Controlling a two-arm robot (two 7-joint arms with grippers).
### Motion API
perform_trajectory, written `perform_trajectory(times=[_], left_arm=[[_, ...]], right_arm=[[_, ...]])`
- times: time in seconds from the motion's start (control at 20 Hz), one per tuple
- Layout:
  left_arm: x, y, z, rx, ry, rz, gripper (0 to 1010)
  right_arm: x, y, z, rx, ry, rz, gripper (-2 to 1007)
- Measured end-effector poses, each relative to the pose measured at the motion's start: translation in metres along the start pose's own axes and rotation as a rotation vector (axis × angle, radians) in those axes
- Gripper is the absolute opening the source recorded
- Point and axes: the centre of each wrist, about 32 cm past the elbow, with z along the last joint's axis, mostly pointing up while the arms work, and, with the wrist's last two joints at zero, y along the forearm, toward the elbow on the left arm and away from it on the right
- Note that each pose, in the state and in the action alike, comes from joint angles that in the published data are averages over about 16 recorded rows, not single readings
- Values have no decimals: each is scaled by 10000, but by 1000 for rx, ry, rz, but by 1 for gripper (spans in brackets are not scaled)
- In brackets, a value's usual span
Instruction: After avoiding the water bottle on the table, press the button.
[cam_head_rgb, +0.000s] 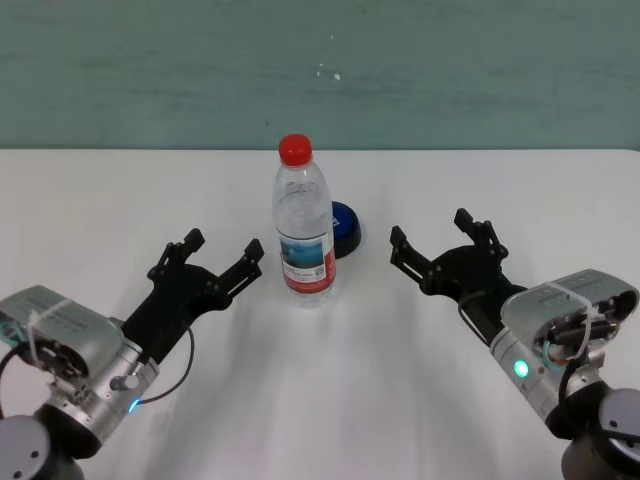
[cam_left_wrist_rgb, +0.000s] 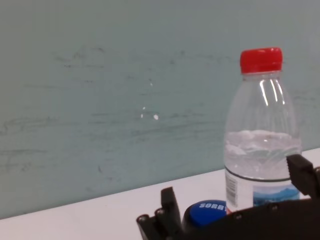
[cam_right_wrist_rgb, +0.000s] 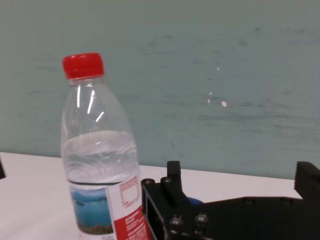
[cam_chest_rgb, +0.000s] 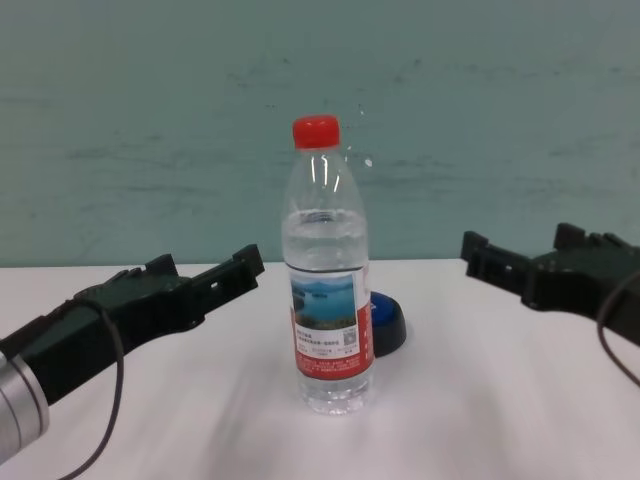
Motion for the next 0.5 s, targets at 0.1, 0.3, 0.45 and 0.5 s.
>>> perform_trajectory(times=[0.1,0.3,0.45,0.5], left_arm=[[0,0,0,0,0,0,1010],[0,0,0,0,0,0,1010],[0,0,0,0,0,0,1010],[0,0,0,0,0,0,1010]], right_arm=[[-24,-16,-15,-2,1,1,1004],[-63,-37,-39,-7,3,3,1004],[-82,-46,-51,-10,5,3,1004],[-86,-47,-54,-11,6,3,1004]])
